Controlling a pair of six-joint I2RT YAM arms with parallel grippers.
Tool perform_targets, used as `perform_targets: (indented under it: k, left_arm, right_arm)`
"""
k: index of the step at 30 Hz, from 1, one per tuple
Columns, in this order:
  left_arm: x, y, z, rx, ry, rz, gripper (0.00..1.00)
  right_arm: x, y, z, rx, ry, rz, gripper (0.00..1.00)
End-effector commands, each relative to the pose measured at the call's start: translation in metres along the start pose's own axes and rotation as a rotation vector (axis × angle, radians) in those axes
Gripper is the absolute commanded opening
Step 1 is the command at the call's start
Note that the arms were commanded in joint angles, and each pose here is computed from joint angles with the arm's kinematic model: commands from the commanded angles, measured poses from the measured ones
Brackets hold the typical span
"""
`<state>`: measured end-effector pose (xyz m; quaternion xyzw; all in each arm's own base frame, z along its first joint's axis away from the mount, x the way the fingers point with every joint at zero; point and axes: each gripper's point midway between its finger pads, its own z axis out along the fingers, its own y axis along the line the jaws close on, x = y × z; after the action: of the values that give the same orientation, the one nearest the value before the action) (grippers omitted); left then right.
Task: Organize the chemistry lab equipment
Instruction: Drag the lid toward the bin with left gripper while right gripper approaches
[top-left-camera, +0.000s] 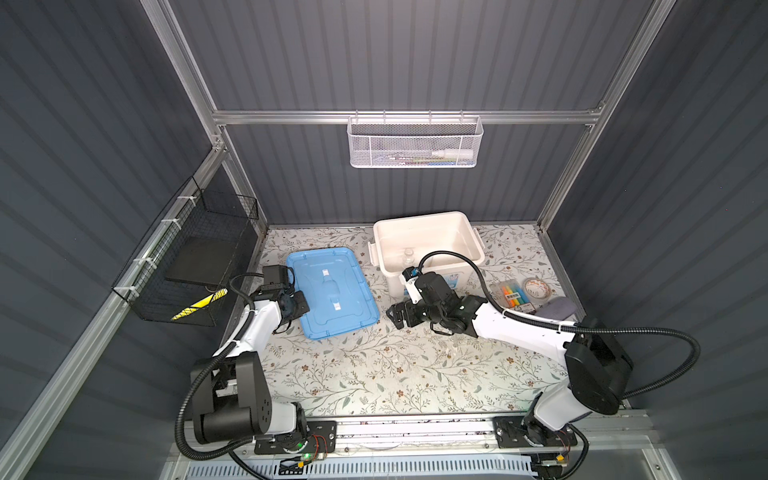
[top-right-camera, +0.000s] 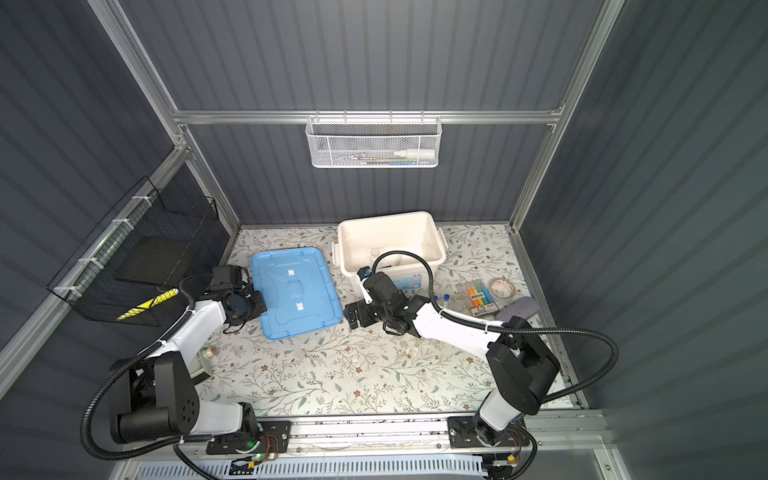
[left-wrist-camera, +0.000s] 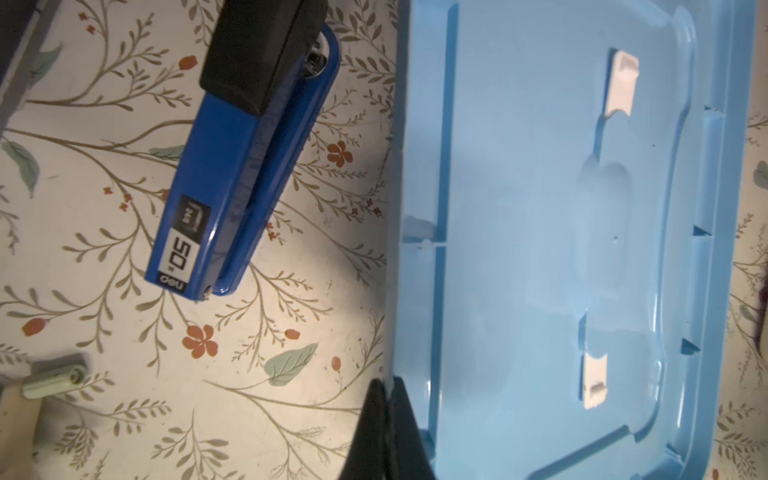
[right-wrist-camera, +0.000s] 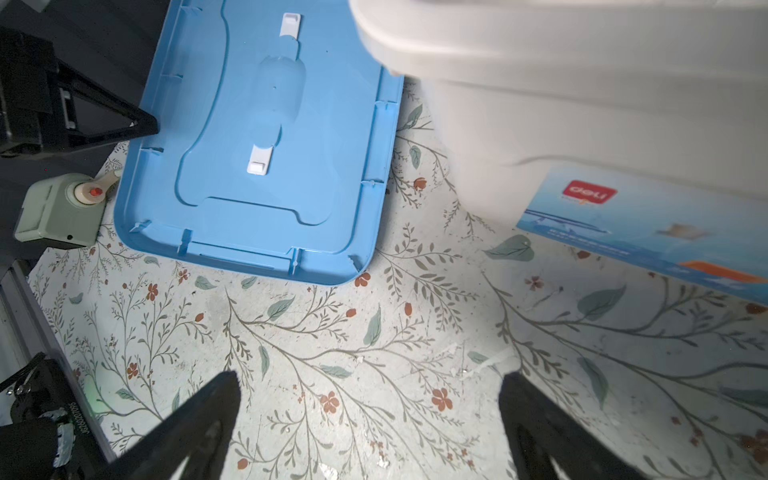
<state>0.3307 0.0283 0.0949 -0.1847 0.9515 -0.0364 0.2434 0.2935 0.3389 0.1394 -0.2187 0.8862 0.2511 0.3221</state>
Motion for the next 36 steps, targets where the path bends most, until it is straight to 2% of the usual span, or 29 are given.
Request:
perform_targets:
  k: [1, 36]
  left_arm:
    - [-0.019, -0.008, -0.023, 0.035, -0.066, -0.015, 0.00]
    - [-0.051, -0.027, -0.126, 0.141, -0.280, -0.038, 0.00]
  right_arm:
    - [-0.013, 0.004, -0.010, -0.012, -0.031, -0.011, 0.99]
    - [-0.027, 0.004, -0.024, -0.052, -0.091, 0.008, 0.99]
